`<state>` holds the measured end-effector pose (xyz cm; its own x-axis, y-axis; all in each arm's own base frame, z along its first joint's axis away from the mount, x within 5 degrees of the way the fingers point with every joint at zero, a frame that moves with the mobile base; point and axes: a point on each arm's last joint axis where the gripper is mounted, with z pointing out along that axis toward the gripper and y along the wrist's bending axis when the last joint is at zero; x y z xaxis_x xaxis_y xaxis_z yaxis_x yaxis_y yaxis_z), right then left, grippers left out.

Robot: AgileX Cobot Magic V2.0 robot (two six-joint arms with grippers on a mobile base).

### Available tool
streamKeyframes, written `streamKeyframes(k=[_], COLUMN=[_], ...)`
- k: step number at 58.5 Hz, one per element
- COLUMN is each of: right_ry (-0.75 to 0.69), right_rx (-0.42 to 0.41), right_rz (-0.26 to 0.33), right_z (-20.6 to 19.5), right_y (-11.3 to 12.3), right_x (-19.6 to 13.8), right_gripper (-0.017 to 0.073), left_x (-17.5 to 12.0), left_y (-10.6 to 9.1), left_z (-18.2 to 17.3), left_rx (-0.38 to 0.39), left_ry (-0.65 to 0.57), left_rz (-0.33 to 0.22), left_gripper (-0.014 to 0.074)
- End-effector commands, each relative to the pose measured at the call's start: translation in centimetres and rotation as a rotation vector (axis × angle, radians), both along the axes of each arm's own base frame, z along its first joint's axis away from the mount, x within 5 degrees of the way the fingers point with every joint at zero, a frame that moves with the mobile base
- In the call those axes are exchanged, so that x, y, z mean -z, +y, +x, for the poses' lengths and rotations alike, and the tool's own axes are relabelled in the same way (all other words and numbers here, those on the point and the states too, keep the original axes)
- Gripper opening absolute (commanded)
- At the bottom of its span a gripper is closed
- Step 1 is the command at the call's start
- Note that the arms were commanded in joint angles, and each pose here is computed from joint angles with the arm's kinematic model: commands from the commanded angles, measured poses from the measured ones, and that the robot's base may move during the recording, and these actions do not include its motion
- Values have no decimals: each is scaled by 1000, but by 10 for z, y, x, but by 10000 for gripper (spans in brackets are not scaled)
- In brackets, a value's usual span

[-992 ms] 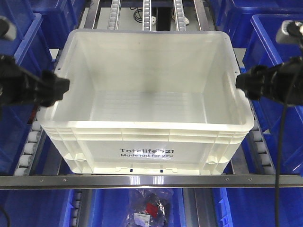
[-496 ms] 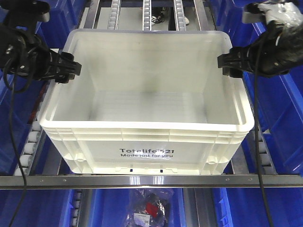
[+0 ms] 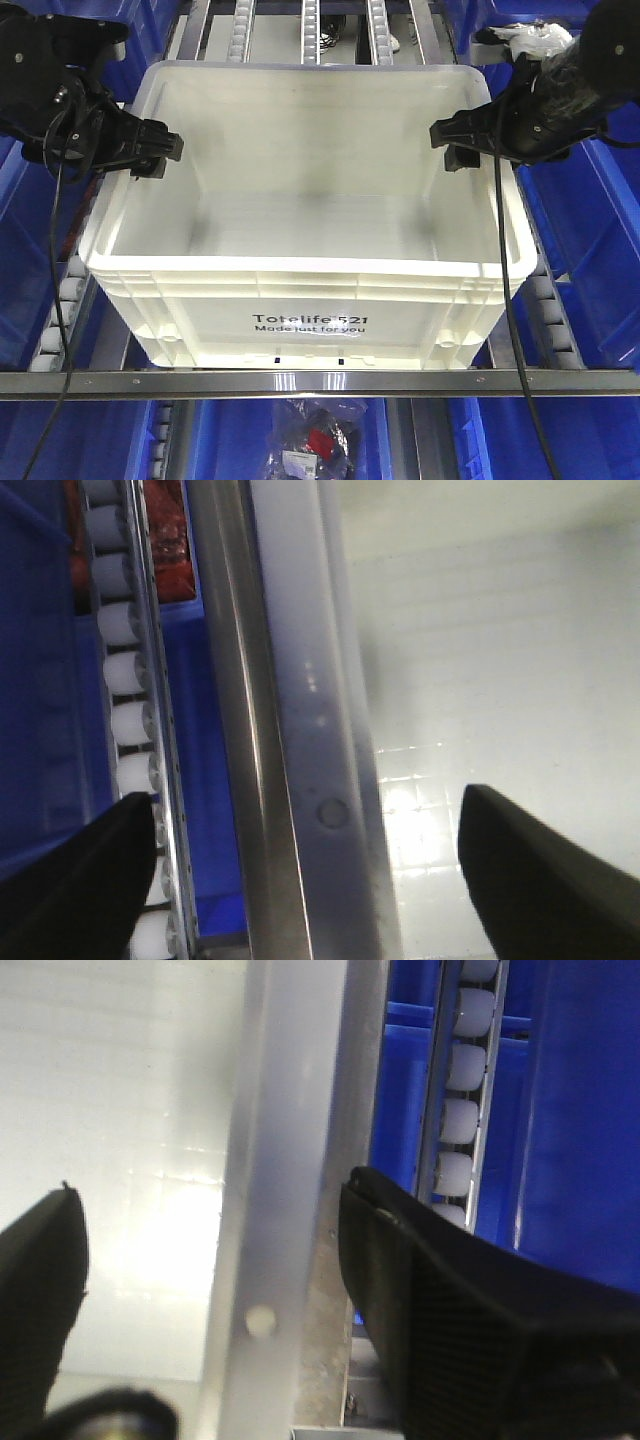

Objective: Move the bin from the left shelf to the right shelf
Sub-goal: 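Lower both grippers onto the white tote's side rims and close, then lift the white tote with both grippers and pull it toward the robot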

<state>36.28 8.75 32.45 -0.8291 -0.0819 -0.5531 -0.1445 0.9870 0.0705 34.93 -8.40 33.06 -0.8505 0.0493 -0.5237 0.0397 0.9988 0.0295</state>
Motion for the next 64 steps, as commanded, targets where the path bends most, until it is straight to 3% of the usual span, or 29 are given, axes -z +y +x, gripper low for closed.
streamKeyframes(k=[1,9,16,32,36,54,64], right_ry=[-102,-86,-68,-32,-36,-8,-29], right_rx=[-2,-2,-4,-5,-5,2,45], right_rz=[16,13,7,-6,-11,-29,0], right_z=[1,7,10,14,15,12,5], right_y=[-2,-1,0,0,0,-2,-4], right_x=[-25,-23,-18,-9,-9,-7,-31], right_gripper=[494,460,349,-9,-11,-8,-4], left_x=[-21,-16,-12,-6,-6,-7,-24], left_y=[3,2,1,0,0,0,3], left_z=[0,4,6,10,11,9,-4], left_rx=[-14,25,55,57,58,55,6], left_ry=[-89,-78,-69,-53,-59,-52,-70], left_rz=[-63,-56,-39,-43,-44,-46,-82], left_gripper=[577,526,434,64,-4,-8,-7])
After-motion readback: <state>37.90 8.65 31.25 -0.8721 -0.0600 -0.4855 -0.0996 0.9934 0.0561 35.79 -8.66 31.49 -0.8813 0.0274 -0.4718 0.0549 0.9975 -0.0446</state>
